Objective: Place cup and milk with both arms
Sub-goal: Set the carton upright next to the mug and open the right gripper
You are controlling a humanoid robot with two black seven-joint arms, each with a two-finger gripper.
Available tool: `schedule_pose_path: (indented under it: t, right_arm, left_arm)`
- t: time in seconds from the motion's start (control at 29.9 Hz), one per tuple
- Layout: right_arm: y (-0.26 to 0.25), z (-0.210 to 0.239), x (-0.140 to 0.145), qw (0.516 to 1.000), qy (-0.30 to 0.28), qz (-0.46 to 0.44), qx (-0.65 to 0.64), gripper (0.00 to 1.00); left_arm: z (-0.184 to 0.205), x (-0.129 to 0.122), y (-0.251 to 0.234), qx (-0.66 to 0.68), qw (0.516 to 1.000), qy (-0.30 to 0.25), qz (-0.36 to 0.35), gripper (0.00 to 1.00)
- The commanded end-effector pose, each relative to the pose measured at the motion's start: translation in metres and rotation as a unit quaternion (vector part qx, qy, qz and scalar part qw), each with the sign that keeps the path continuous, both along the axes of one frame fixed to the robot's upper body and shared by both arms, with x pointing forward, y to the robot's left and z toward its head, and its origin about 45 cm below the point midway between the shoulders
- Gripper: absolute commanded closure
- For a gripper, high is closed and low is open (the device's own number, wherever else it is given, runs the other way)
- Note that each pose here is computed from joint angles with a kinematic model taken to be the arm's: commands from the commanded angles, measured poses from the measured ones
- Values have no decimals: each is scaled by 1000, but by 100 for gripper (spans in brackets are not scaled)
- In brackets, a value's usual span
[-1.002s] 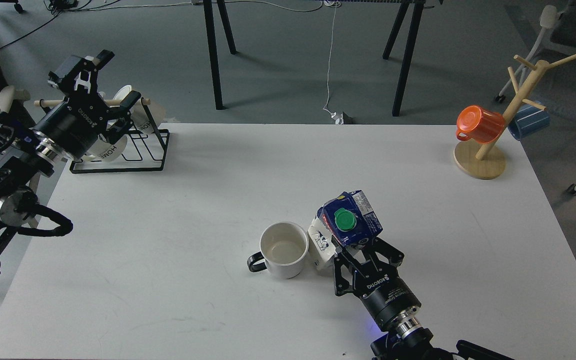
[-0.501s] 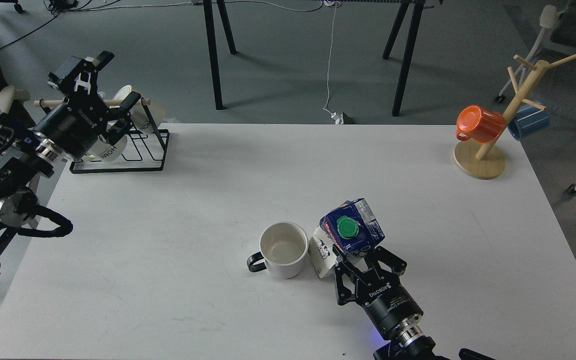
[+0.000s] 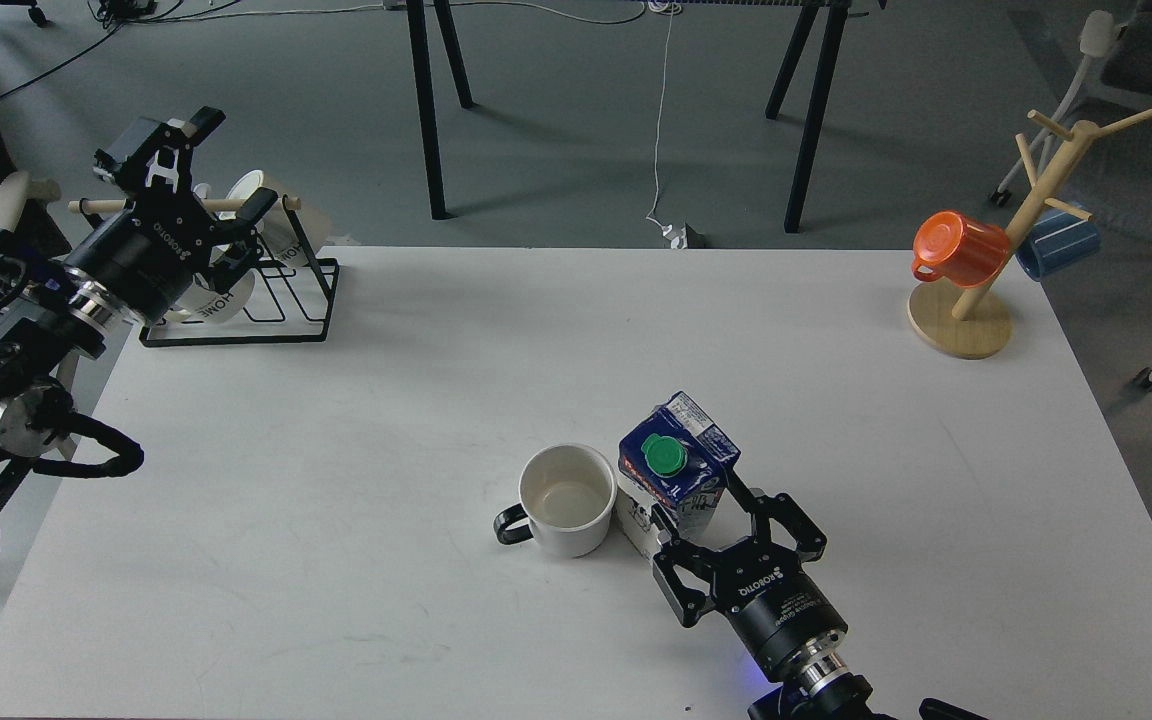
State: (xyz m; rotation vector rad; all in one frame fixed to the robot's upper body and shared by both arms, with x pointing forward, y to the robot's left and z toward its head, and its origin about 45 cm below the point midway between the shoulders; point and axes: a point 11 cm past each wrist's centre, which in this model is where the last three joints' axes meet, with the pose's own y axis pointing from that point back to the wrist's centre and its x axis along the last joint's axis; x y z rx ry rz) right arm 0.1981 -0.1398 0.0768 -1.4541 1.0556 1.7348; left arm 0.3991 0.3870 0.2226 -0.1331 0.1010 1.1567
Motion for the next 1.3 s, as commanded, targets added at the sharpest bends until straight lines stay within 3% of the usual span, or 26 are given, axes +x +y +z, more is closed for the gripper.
schedule_pose_path:
  t: [0.0,0.83,1.17,1.27]
  right_arm:
    - [2,3,0,1000,-6,4,1,3]
    - [7,24,-18,999,-30,29,18,2]
    - [-16,24,-47,1000,-2,25,11,2]
    - [-23,32,-62,999,-17,47,-4,2]
  left_arm:
    - [-1,0,-1,-2,1000,1,-1,5]
    - [-3,0,1,0,1000,3,3,5]
    - [-3,0,1,-1,1000,3,3,5]
    - [-3,0,1,0,1000,3,3,5]
